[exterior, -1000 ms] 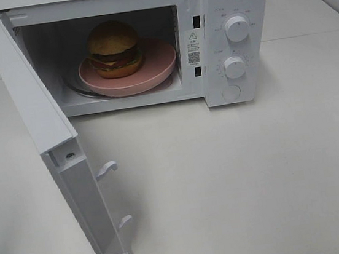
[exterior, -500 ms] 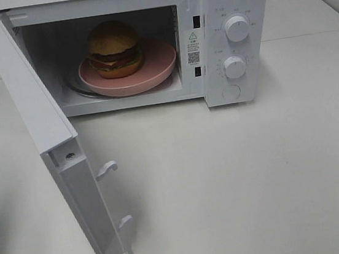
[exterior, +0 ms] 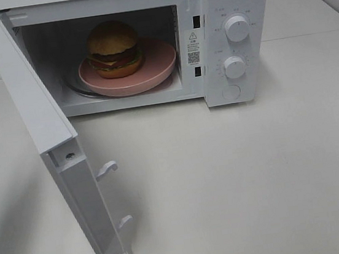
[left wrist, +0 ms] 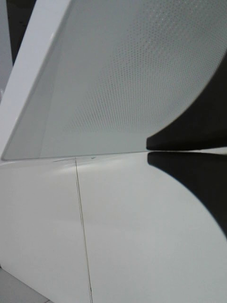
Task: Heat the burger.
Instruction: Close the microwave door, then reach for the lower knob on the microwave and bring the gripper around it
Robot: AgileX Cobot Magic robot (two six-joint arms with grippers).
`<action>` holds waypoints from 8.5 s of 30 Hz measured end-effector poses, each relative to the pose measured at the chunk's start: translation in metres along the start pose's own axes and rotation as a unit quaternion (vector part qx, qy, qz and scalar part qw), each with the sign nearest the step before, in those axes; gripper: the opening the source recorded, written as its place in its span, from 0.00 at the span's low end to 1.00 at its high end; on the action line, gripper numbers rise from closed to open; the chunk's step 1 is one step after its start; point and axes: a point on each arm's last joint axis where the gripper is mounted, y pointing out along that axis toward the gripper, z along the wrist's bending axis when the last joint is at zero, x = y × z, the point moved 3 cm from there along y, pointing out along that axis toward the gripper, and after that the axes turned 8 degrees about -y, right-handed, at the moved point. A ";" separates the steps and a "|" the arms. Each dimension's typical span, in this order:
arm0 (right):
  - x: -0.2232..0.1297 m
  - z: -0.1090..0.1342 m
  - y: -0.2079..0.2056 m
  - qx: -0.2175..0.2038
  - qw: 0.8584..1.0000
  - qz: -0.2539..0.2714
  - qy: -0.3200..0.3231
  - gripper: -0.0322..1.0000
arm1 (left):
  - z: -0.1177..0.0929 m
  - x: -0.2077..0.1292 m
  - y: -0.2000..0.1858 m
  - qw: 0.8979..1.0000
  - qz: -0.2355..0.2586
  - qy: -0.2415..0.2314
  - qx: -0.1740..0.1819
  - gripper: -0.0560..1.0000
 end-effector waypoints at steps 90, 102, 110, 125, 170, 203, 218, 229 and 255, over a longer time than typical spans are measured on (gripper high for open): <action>0.000 0.000 0.000 0.000 1.000 0.000 0.000 0.62 | -0.204 0.036 0.098 0.942 0.283 0.083 -0.163 0.05; 0.000 0.000 0.000 0.000 1.000 0.000 0.000 0.62 | -0.143 0.054 0.057 0.909 0.405 0.061 -0.073 0.05; 0.000 0.000 0.000 0.000 1.000 0.000 0.000 0.62 | -0.085 0.080 0.040 0.908 0.418 0.025 -0.006 0.05; 0.000 0.000 0.000 0.000 1.000 0.000 0.000 0.62 | 0.015 0.092 -0.022 0.903 0.406 -0.088 0.109 0.05; 0.000 0.000 0.000 0.000 1.000 0.000 0.000 0.62 | 0.009 -0.035 -0.228 0.997 0.051 -0.031 -0.054 0.05; 0.000 0.000 0.000 0.000 1.000 0.000 0.000 0.62 | 0.009 -0.033 -0.227 0.997 0.045 -0.030 -0.056 0.05; 0.043 -0.004 0.000 -0.021 0.980 -0.200 0.000 0.62 | 0.009 -0.033 -0.227 0.997 0.045 -0.030 -0.056 0.05; 0.045 -0.003 0.022 -0.030 0.957 -0.289 -0.001 0.62 | 0.007 -0.033 -0.227 0.996 0.046 -0.035 -0.063 0.05; 0.082 -0.004 0.134 -0.015 0.976 -0.219 -0.004 0.62 | 0.007 -0.033 -0.227 0.996 0.046 -0.035 -0.064 0.05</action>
